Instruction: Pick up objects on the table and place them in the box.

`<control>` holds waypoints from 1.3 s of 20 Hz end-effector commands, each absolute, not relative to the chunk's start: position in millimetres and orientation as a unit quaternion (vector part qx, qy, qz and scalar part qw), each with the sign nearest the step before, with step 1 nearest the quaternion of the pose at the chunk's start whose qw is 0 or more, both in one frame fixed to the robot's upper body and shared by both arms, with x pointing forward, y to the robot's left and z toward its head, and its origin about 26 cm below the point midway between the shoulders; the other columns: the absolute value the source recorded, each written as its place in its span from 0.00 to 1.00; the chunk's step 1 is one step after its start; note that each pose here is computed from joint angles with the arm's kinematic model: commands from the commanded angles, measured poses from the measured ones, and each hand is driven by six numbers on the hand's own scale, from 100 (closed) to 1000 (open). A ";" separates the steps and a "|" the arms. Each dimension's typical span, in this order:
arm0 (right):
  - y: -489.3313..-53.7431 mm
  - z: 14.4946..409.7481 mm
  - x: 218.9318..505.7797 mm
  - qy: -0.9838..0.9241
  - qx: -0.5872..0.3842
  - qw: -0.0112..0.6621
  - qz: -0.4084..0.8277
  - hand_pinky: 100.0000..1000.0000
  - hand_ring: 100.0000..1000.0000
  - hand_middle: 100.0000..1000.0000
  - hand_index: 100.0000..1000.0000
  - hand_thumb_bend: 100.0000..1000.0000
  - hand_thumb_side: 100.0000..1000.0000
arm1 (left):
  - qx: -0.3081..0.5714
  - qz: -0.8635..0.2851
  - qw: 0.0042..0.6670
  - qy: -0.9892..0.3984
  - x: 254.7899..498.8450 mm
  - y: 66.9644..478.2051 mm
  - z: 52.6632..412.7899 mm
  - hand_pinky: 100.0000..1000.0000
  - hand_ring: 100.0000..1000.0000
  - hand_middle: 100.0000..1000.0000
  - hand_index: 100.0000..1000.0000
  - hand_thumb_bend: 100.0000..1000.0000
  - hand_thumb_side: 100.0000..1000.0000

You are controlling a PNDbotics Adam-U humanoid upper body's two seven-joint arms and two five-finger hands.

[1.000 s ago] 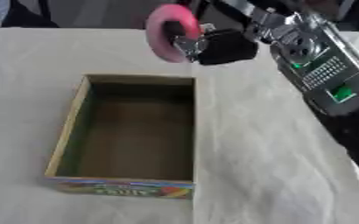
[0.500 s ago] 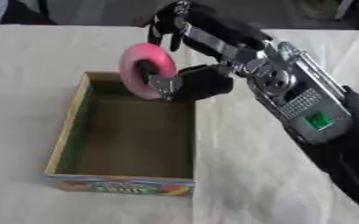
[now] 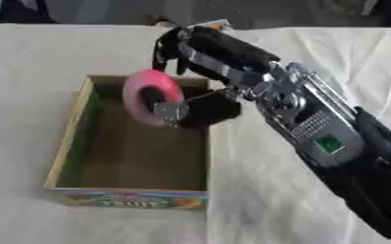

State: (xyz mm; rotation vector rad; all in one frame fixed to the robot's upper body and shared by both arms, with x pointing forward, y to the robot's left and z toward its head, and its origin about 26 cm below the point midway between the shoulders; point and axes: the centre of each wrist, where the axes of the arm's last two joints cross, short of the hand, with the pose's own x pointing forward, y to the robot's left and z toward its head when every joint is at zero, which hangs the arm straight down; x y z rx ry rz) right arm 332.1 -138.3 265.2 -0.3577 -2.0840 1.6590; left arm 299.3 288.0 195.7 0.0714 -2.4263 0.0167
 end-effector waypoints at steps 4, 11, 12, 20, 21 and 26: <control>-127.5 250.2 339.2 -0.733 -0.141 0.209 0.632 0.54 0.73 0.52 0.49 0.00 0.40 | 0.028 -0.002 0.340 -0.940 297.0 286.9 201.6 0.52 0.43 0.51 0.73 0.00 0.85; -119.0 223.1 358.4 -0.679 -0.157 0.188 0.692 0.54 0.74 0.55 0.53 0.00 0.43 | 0.026 -0.002 0.341 -0.940 297.1 286.1 201.3 0.52 0.43 0.51 0.73 0.00 0.85; -118.5 221.4 360.1 -0.674 -0.157 0.185 0.698 0.54 0.74 0.57 0.55 0.00 0.44 | 0.026 -0.002 0.341 -0.940 297.1 286.1 201.3 0.52 0.43 0.51 0.73 0.00 0.85; -113.3 229.7 360.3 -0.593 -0.186 0.120 0.774 0.63 0.78 0.76 0.71 0.00 0.63 | 0.027 -0.001 0.343 -0.939 296.8 286.4 200.6 0.52 0.43 0.51 0.72 0.00 0.85; -112.9 233.6 359.3 -0.588 -0.193 0.112 0.778 0.65 0.79 0.77 0.73 0.00 0.64 | 0.027 -0.001 0.343 -0.939 296.8 286.4 200.4 0.52 0.43 0.51 0.72 0.00 0.85; -111.8 249.0 354.5 -0.557 -0.225 0.092 0.794 0.71 0.86 0.84 0.81 0.22 0.61 | 0.027 -0.001 0.344 -0.939 296.7 286.4 199.9 0.52 0.43 0.50 0.72 0.00 0.86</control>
